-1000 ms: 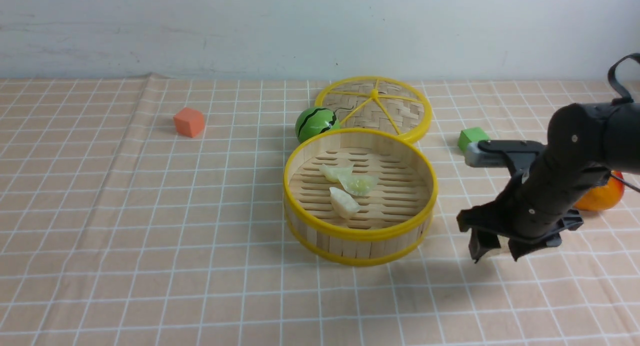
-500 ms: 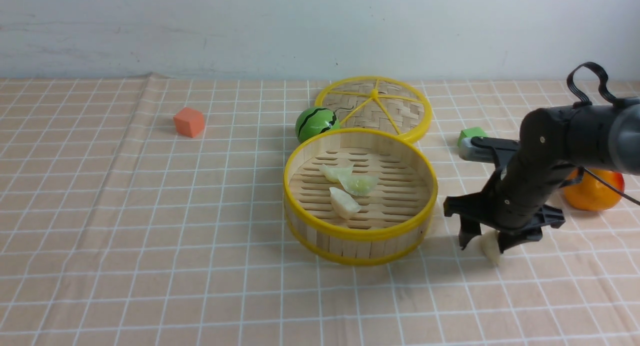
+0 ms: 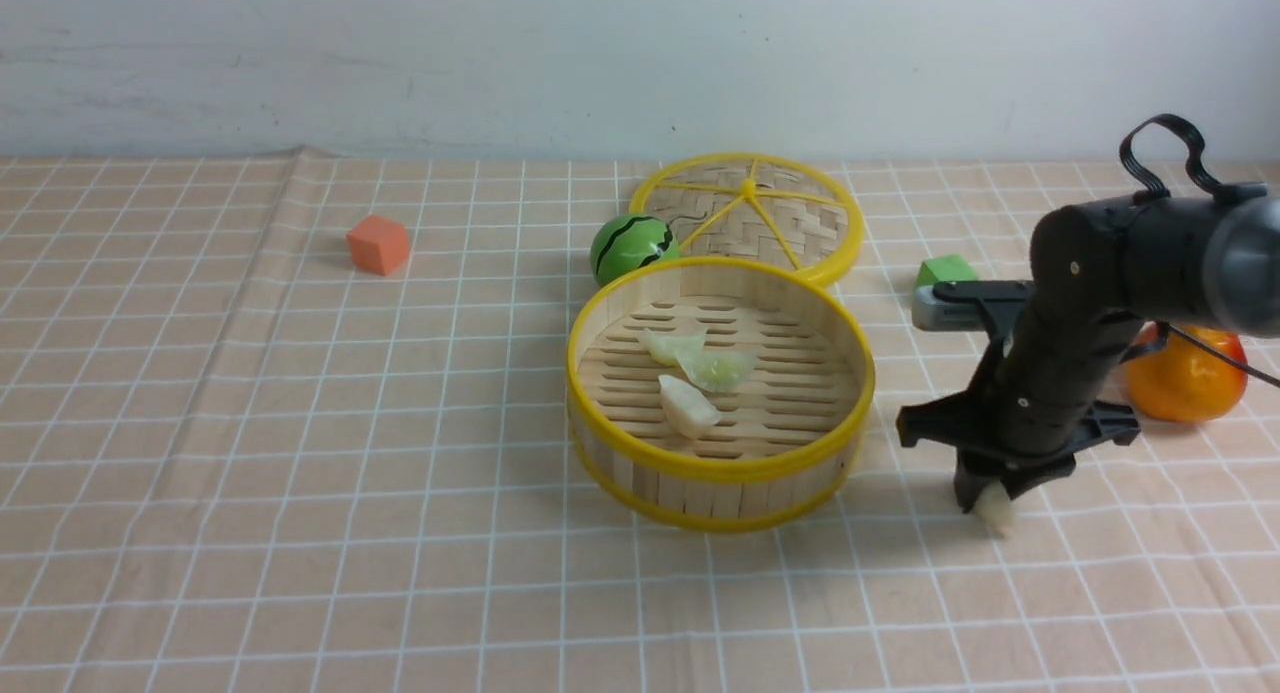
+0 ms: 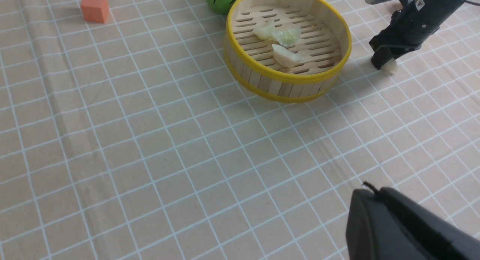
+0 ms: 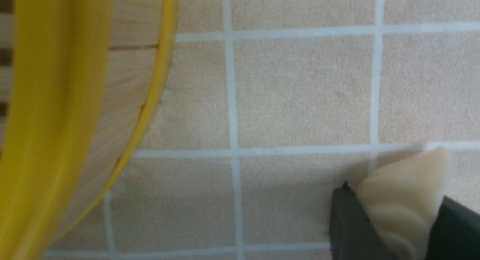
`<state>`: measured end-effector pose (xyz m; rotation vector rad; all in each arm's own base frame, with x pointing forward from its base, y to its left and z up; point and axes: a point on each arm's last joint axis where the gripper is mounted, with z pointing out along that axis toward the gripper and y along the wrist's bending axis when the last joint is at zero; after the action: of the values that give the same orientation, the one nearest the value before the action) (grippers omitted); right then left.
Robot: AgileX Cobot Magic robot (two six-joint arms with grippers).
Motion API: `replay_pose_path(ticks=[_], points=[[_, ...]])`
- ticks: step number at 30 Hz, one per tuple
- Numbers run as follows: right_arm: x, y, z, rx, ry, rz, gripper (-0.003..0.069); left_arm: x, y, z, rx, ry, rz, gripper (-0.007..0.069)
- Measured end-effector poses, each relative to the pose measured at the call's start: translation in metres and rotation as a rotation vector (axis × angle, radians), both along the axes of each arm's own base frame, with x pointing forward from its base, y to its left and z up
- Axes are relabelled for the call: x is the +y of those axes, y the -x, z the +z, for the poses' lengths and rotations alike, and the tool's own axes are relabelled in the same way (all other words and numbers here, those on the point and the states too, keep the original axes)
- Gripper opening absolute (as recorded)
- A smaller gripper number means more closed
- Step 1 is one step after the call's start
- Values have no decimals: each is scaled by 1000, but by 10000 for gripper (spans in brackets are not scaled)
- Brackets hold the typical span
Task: Put the dumplings into the steamer on the table with the brown tablecloth.
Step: 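Place the dumpling in the bamboo steamer basket with the right gripper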
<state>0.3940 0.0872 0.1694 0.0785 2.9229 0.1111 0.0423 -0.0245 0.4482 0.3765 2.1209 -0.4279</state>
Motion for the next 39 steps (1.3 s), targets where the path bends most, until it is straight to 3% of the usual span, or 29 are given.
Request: replay_pose_path(ticks=[7, 9, 13, 28, 30, 36, 39], points=[[45, -11, 46, -87, -40, 204, 201, 0, 0, 0, 0, 0, 0, -11], [73, -13, 68, -169, -60, 293, 200, 0, 0, 0, 0, 0, 0, -10], [102, -21, 92, -304, -105, 346, 200, 0, 0, 0, 1, 2, -2, -10], [117, -37, 53, -234, -140, 337, 200, 0, 0, 0, 1, 3, -3, -1], [117, -38, 45, -218, -138, 336, 225, 0, 0, 0, 1, 3, -3, 0], [117, -35, 40, -169, -130, 341, 419, 0, 0, 0, 1, 3, -3, 4], [115, -29, 48, -137, -124, 352, 472, 0, 1, 0, -1, 5, -3, 5]])
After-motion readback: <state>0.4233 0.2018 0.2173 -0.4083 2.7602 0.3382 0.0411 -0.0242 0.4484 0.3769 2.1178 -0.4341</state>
